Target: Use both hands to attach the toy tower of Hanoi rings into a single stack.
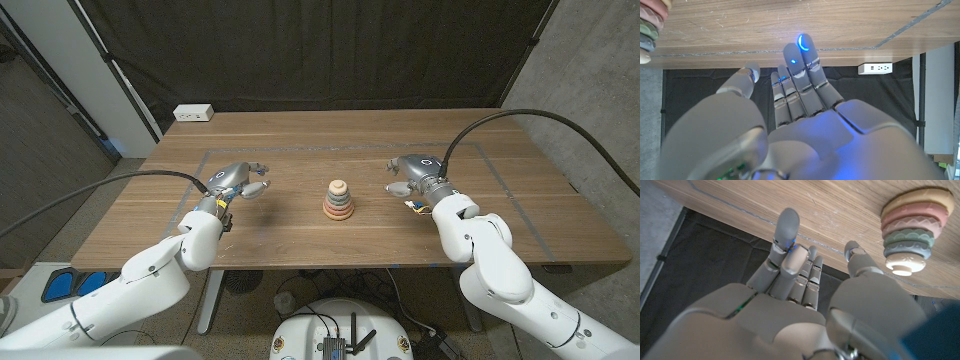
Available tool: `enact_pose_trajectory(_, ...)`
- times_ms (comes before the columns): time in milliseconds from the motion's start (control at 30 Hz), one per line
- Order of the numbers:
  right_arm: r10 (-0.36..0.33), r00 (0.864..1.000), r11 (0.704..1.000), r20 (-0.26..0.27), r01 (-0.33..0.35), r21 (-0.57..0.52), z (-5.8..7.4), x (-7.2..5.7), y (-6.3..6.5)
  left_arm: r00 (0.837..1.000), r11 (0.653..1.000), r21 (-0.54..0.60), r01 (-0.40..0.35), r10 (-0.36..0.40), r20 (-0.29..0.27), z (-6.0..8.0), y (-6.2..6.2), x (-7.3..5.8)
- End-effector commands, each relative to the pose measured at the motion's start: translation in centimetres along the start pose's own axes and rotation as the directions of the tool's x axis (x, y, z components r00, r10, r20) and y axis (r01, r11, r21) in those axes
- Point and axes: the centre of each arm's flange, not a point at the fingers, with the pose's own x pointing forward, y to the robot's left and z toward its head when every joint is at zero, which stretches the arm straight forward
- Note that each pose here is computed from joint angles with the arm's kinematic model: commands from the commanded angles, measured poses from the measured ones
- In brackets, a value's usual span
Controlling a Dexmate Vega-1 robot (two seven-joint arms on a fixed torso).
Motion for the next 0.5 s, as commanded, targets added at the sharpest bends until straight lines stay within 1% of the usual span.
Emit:
enact_pose_trajectory(33, -0.053, 0.994, 0.998, -0.097, 0.057, 0.040, -3.3, -1.7, 1.4, 0.999, 0.997, 0.048, -0.052, 0.052, 0.007, 2.1, -0.1, -0.2)
enact_pose_trajectory(100, -0.074, 0.990, 0.996, -0.118, 0.080, 0.050, -3.5, -1.8, 1.6, 0.999, 0.998, 0.051, -0.038, 0.037, 0.012, 2.2, 0.0, -0.2)
enact_pose_trajectory(167, -0.062, 0.990, 0.994, -0.124, 0.072, 0.082, -3.7, -1.8, 1.9, 0.999, 0.999, 0.039, -0.030, 0.029, 0.015, 1.9, 0.1, -0.2)
enact_pose_trajectory(233, -0.069, 0.989, 0.995, -0.133, 0.079, 0.068, -3.7, -1.7, 2.2, 0.999, 0.999, 0.017, -0.035, 0.035, 0.026, 1.6, 0.1, 0.0)
enact_pose_trajectory(333, -0.072, 0.986, 0.995, -0.153, 0.081, 0.053, -4.0, -1.4, 2.7, 0.999, 0.999, -0.004, -0.033, 0.033, 0.034, 1.4, -0.1, 0.4)
enact_pose_trajectory(500, -0.094, 0.979, 0.994, -0.180, 0.102, 0.038, -4.9, -1.2, 3.4, 1.000, 1.000, -0.024, -0.019, 0.019, 0.016, 1.2, -0.8, 1.2)
